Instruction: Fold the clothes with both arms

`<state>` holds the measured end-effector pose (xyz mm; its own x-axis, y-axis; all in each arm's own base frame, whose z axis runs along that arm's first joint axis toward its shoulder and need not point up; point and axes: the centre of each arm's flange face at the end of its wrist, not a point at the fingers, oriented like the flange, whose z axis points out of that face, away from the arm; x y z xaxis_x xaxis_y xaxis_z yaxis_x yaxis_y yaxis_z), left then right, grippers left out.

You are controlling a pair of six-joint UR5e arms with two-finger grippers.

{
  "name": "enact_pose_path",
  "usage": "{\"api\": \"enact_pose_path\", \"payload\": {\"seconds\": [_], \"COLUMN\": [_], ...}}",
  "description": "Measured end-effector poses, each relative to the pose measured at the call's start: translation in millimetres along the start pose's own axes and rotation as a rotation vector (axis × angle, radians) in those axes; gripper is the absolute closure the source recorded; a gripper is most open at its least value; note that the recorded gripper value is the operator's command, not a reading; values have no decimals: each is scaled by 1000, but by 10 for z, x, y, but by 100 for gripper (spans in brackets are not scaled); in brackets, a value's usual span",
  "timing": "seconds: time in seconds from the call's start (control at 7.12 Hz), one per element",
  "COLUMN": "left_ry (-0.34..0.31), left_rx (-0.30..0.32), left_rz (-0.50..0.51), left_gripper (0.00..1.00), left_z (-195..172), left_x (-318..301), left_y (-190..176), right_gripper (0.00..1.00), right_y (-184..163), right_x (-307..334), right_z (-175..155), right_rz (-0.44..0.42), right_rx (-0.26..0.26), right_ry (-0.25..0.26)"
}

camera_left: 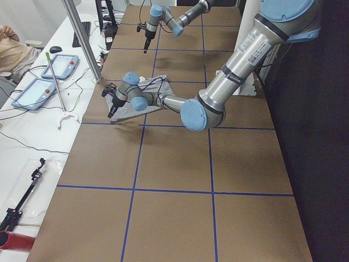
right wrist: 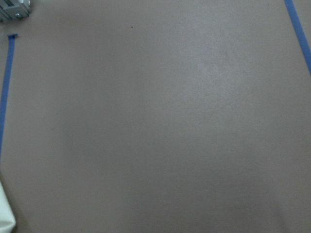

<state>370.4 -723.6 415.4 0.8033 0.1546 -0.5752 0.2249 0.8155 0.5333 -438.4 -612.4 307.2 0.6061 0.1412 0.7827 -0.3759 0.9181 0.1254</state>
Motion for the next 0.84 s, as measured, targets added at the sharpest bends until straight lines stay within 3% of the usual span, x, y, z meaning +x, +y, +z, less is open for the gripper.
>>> {"api": "enact_pose_path", "payload": {"seconds": [0.14,0.42,0.84], "left_ry": [37,63,67], "left_rx": [-8,-8,-7], "left_rz": [34,54,51], "left_gripper": [0,0,0], "left_z": [-75,-132,-145], "left_x": [-148,-250,-262], "left_y": [-27,-16,-13], "right_gripper": [31,31,31], "right_y": [9,129,501], "right_x": [-358,-1081,-1728], "right_z": [51,230,474], "right_rz": [85,230,331], "right_rx": [31,87,139], "right_ry": [-3,-1,16]}}
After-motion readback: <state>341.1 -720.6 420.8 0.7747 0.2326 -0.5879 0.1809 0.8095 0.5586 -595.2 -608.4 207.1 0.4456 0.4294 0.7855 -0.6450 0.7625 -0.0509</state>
